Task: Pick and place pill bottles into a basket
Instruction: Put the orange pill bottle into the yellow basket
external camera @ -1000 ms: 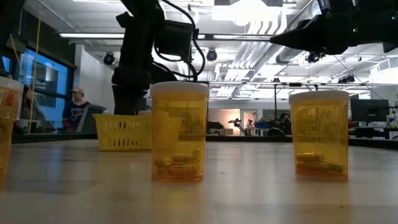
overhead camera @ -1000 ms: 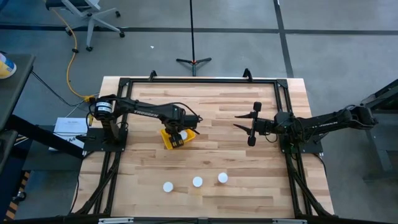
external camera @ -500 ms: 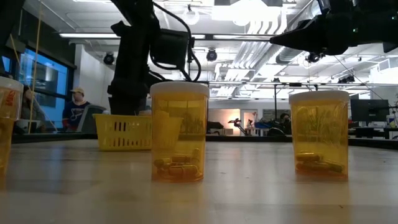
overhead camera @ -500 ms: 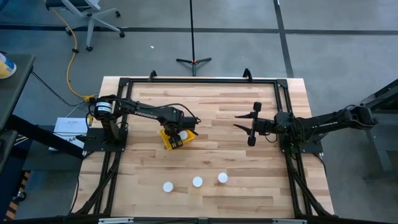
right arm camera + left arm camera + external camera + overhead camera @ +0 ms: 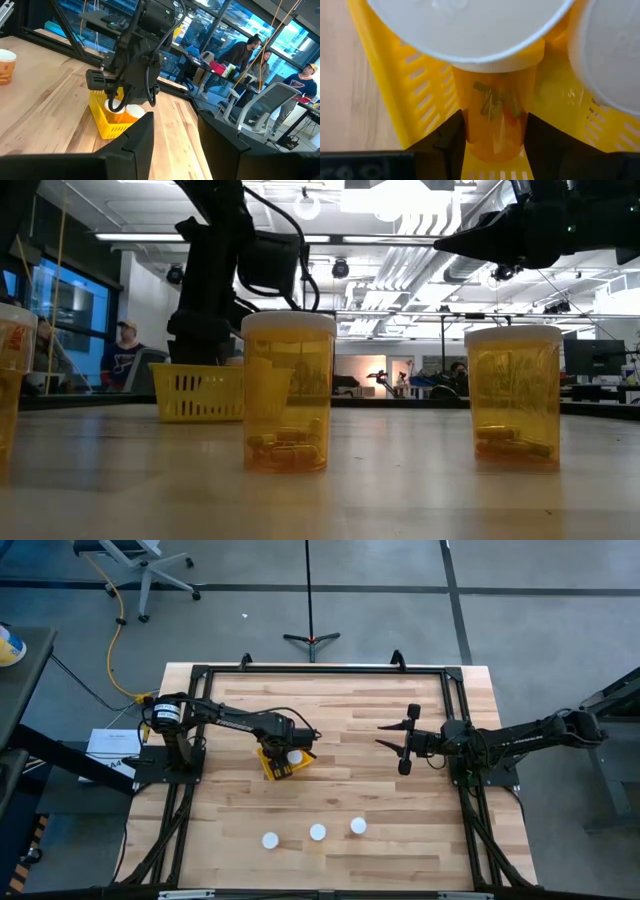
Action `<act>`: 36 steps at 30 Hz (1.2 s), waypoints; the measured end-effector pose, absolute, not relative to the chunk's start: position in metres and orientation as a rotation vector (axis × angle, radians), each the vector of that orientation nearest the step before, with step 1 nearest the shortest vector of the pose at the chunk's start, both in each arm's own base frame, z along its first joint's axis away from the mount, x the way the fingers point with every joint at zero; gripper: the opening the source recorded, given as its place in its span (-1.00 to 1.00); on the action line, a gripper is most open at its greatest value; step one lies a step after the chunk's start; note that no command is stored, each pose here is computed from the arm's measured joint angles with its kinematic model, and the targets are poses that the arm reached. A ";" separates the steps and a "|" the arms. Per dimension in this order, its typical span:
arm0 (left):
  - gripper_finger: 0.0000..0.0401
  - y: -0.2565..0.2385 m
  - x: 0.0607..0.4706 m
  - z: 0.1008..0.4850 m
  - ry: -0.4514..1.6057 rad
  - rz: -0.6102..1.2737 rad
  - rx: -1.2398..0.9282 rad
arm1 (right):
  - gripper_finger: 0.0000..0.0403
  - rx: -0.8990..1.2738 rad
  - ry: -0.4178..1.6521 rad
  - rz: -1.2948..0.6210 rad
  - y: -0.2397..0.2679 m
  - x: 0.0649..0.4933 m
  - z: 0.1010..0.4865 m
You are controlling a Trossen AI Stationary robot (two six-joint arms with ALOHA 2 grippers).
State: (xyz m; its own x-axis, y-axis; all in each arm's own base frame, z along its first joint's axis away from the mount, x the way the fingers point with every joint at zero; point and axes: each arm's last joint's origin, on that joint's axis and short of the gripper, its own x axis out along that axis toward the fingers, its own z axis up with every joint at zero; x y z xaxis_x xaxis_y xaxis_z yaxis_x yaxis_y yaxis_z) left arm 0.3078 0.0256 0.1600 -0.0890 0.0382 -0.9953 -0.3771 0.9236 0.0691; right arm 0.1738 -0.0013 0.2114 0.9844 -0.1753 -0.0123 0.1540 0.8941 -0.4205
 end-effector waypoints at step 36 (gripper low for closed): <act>0.06 0.023 0.294 0.260 1.603 0.403 -0.237 | -0.29 -0.431 0.055 -0.170 -0.001 0.174 0.211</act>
